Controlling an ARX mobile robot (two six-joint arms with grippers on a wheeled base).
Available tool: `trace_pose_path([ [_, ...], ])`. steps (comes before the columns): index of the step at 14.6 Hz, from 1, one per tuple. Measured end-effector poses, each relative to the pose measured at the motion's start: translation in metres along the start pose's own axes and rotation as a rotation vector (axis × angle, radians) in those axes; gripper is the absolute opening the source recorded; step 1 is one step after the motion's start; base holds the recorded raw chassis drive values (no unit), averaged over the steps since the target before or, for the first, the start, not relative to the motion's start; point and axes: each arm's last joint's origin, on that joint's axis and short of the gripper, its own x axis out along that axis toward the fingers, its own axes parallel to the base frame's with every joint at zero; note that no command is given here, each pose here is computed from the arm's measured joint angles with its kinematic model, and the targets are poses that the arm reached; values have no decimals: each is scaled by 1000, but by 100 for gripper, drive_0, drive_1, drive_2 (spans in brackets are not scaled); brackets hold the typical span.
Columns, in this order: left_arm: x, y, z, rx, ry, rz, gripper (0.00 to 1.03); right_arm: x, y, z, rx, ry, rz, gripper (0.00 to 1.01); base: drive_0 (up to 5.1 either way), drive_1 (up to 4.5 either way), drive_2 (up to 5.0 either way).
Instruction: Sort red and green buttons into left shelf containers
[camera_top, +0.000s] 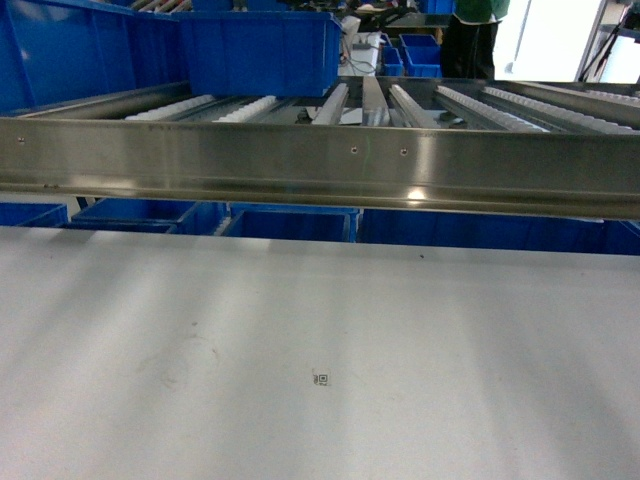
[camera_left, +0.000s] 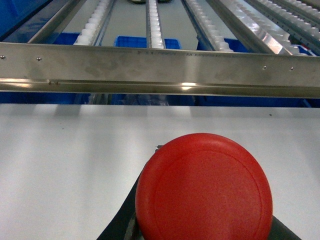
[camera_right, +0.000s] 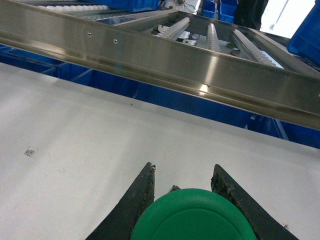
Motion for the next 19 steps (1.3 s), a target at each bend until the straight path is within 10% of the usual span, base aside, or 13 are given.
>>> trace_pose_path([
  [19, 0, 0, 0, -11, -2, 2, 24, 0, 0, 0, 0, 1, -5, 30, -483, 251, 251],
])
